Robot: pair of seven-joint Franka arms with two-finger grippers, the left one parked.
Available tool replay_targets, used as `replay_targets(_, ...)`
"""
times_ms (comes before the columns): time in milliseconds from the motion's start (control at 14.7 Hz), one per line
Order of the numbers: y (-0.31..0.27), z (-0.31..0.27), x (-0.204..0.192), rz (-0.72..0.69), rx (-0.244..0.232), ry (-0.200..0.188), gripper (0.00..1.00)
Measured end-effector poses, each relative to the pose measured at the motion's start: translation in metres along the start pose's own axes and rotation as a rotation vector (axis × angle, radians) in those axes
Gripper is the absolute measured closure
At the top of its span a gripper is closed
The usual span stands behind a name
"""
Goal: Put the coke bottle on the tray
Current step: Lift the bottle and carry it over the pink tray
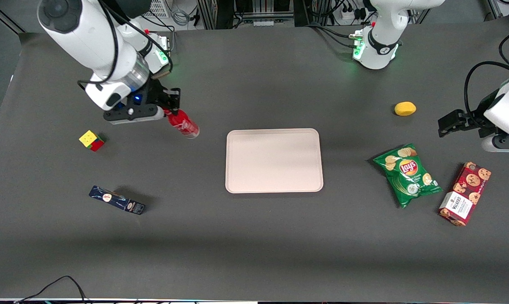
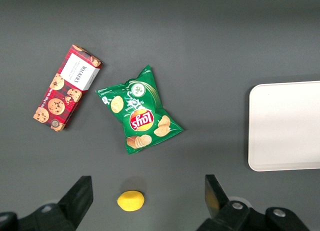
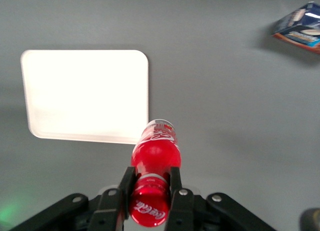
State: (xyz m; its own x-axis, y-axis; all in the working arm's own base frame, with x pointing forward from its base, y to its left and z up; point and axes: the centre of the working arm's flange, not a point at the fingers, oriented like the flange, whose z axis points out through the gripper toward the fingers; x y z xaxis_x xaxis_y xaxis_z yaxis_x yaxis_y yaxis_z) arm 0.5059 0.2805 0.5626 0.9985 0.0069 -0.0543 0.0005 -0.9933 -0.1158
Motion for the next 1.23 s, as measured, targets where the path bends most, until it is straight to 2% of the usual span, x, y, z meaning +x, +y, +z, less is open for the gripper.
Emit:
replay_targets(205,-0.049,0.021,0.019,0.041,0.002,-0.016,0.68)
replay_targets(409,-0.105,0.063,0.022,0.07,-0.036,-0.038,0.68)
replay_targets(614,-0.123,0.107,0.035,0.072,-0.065,-0.07,0.68)
replay_targets(886,-0.125,0.15,0.055,0.092,-0.085,-0.042,0.68)
replay_targets(1091,-0.136,0.186,0.06,0.096,-0.067,-0.026,0.68)
replay_targets(1227,-0.138,0.208,0.061,0.089,-0.079,-0.023,0.68)
